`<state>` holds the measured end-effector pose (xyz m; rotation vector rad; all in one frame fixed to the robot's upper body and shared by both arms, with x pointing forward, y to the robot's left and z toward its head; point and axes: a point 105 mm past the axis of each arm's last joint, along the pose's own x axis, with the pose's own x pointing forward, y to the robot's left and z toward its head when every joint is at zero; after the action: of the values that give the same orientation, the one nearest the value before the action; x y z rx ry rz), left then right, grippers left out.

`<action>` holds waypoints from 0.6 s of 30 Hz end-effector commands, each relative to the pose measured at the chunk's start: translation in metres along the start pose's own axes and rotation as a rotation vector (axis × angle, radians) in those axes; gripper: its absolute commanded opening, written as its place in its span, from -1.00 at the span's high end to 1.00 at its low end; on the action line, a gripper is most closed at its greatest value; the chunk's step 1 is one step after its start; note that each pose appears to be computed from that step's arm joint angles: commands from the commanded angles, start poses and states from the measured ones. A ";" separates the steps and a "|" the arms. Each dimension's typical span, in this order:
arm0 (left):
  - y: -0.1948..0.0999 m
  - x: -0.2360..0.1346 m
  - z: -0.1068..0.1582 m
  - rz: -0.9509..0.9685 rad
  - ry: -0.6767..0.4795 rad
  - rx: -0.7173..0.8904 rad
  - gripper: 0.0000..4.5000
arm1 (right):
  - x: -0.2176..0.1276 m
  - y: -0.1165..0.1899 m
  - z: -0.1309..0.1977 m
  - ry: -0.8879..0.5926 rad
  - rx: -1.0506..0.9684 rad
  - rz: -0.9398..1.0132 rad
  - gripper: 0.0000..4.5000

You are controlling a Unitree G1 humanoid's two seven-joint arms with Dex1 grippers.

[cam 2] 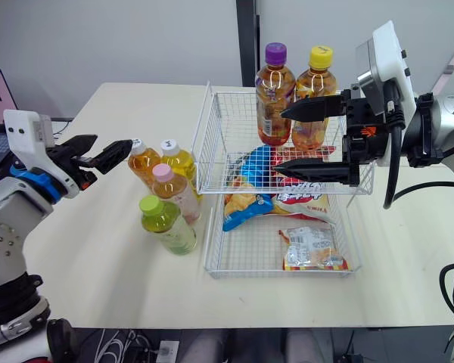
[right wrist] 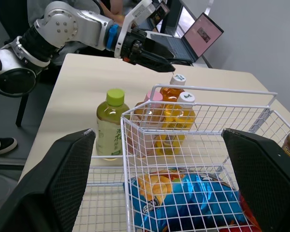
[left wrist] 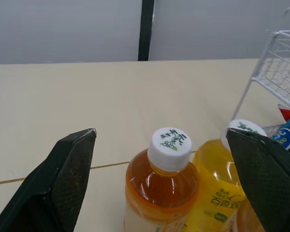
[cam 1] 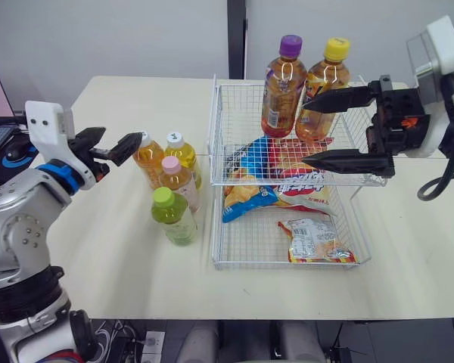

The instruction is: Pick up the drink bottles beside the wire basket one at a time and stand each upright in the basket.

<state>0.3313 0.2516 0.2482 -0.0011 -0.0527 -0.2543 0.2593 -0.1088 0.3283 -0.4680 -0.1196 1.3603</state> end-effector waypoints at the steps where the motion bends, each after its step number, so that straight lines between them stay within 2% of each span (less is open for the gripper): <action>1: -0.004 0.008 0.005 0.037 -0.042 0.039 -0.98 | -0.005 0.000 0.013 -0.022 -0.050 -0.018 -1.00; 15: -0.008 0.029 -0.005 0.038 -0.037 0.044 -0.98 | -0.006 0.001 0.015 -0.031 -0.047 -0.012 -1.00; 18: -0.008 0.032 -0.007 0.041 -0.036 0.041 -0.70 | -0.007 0.001 0.015 -0.031 -0.047 -0.012 -1.00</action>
<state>0.3609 0.2369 0.2299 0.0160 -0.0419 -0.2178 0.2599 -0.1100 0.3287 -0.4570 -0.1158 1.3591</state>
